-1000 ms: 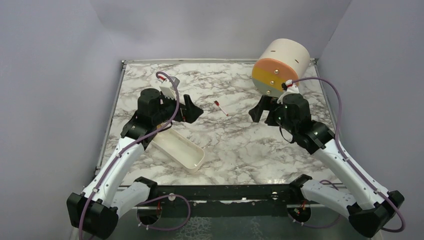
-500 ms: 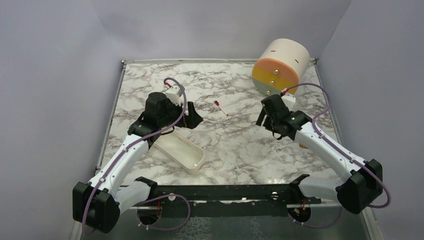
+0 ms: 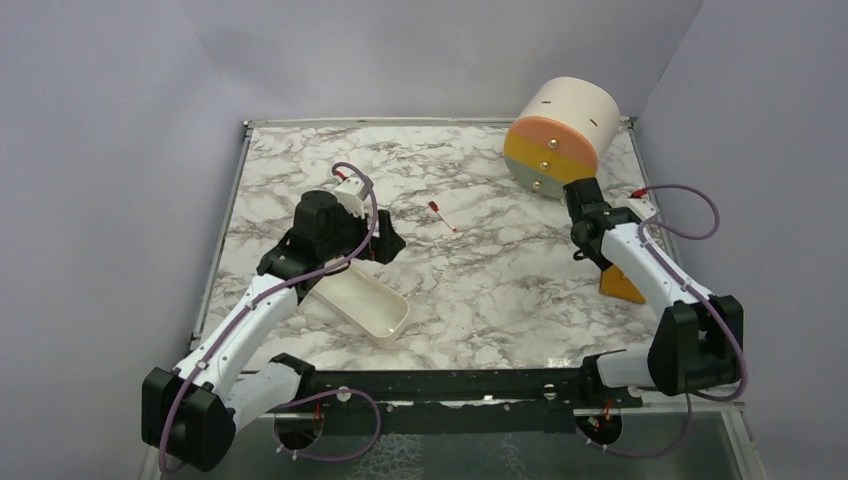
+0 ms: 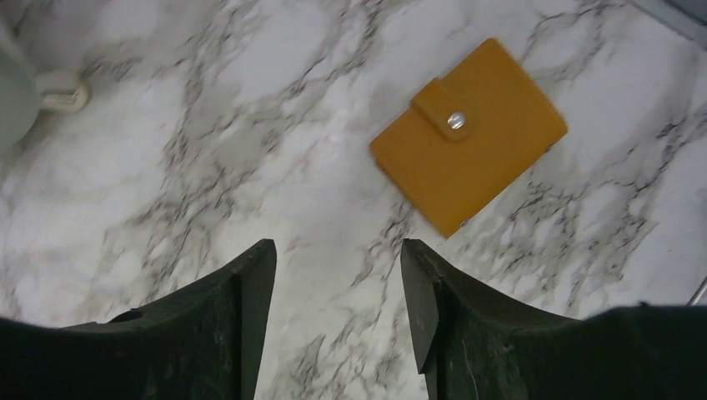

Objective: Put the credit cards into the card holder
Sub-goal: Move the card holder to the center of the board.

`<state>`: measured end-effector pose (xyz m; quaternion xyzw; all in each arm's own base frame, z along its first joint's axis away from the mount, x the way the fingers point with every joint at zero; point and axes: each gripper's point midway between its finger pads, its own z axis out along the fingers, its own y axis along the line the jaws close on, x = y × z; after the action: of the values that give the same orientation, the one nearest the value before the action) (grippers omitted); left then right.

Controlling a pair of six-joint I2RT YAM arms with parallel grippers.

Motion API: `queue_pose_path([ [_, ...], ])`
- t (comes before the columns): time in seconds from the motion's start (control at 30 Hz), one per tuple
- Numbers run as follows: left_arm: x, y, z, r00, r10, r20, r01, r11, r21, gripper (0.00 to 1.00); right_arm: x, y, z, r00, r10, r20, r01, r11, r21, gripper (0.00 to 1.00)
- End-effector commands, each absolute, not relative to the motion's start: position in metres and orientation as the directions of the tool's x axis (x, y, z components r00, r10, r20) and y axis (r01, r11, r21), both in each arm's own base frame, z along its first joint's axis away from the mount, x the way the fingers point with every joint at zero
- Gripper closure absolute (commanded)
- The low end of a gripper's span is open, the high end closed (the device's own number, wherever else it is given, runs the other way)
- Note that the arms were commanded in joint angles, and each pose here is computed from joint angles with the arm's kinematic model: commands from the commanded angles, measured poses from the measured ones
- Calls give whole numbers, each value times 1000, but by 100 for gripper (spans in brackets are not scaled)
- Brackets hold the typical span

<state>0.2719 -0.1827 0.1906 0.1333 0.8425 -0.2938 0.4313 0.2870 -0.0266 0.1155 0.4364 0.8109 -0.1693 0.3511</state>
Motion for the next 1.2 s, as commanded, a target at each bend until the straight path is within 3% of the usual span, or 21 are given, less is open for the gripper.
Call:
queue_pose_path([
  [0.0,273,-185,185,-588,10,-809,493,798,-348,1,278,-88,106,-208,592,-778,944,330,-2,45],
  [0.2,273,-185,179,-602,16,-799,488,799,-351,1,294,-118,76,-172,652,-738,952,302,45,49],
  [0.63,277,-169,188,-540,12,-842,458,843,-282,1,299,-124,38,-232,701,-674,945,327,14,49],
  [0.93,276,-170,190,-534,16,-845,467,839,-278,1,286,-141,50,-193,669,-718,962,273,-5,39],
  [1.17,274,-170,190,-532,17,-847,472,836,-279,1,284,-145,39,-204,699,-685,958,287,8,36],
])
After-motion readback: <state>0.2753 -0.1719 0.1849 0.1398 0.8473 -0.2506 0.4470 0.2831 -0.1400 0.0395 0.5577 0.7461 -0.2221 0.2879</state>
